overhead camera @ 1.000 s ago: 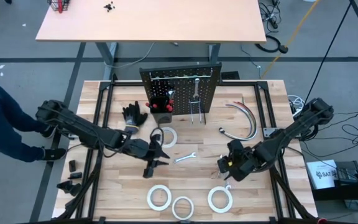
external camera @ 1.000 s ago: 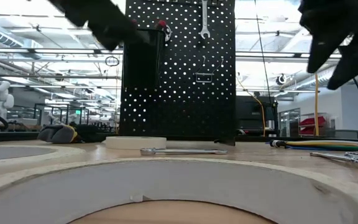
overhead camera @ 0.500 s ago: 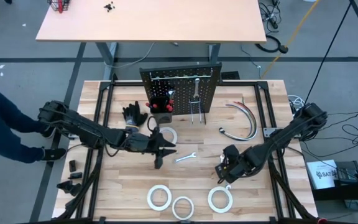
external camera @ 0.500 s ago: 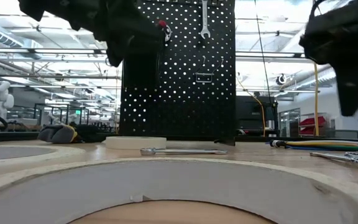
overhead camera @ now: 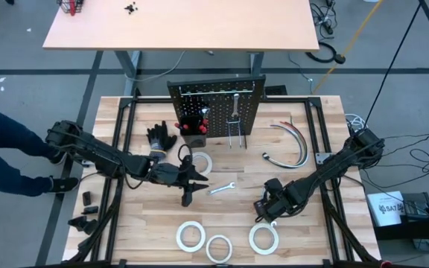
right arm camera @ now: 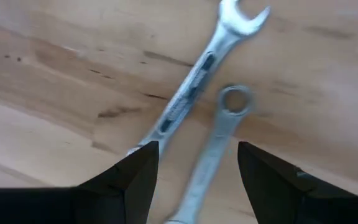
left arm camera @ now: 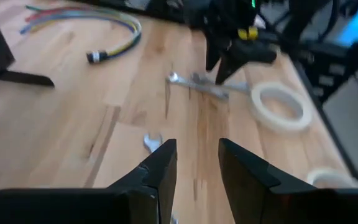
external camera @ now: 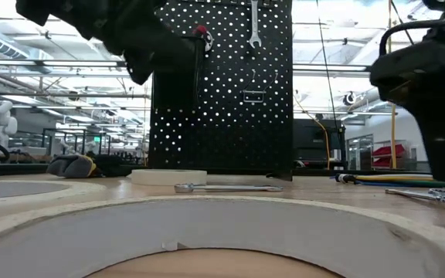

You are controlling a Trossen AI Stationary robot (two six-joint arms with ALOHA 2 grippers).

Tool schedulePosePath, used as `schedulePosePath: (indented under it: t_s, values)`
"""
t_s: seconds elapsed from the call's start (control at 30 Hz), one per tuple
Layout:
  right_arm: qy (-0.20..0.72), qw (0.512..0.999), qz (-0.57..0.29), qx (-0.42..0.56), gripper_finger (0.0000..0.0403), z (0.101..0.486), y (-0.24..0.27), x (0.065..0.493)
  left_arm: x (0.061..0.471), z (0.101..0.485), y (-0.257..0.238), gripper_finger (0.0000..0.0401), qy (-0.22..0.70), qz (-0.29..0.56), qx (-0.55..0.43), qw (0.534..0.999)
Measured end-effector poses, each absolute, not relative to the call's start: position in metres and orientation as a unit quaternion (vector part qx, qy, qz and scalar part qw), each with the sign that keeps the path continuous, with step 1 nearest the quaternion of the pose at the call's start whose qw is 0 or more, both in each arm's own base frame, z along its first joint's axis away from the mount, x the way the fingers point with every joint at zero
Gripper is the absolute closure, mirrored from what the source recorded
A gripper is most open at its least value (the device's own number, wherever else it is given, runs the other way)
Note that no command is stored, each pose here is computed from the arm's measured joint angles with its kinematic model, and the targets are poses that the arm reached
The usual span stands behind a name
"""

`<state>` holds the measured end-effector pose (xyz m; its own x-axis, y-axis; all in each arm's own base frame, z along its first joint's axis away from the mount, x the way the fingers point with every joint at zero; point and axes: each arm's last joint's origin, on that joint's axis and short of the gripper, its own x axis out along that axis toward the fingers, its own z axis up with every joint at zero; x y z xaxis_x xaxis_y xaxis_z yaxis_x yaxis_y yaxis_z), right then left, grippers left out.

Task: Hang tools onto peg board
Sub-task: Hang the silver wrench on the peg board

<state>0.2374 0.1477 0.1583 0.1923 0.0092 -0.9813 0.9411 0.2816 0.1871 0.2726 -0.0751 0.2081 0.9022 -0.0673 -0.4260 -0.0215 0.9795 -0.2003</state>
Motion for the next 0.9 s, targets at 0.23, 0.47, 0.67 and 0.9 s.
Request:
schedulePosePath:
  t_s: [0.23, 0.47, 0.67, 0.9]
  values:
    - [0.514, 0.574, -0.383, 0.509, 0.0204, 0.150, 0.153, 0.243, 0.268, 0.211, -0.077, 0.0280, 0.236, -0.071, -0.075, 0.966]
    - [0.516, 0.561, -0.380, 0.523, 0.0234, 0.151, 0.154, 0.244, 0.263, 0.227, -0.068, 0.0280, 0.202, -0.071, -0.050, 0.976]
    - [0.515, 0.559, -0.383, 0.525, 0.0255, 0.151, 0.155, 0.244, 0.258, 0.233, -0.062, 0.0280, 0.201, -0.069, -0.041, 0.976]
    - [0.526, 0.561, -0.388, 0.508, 0.0268, 0.150, 0.153, 0.241, 0.257, 0.233, -0.061, 0.0280, 0.205, -0.073, -0.042, 0.975]
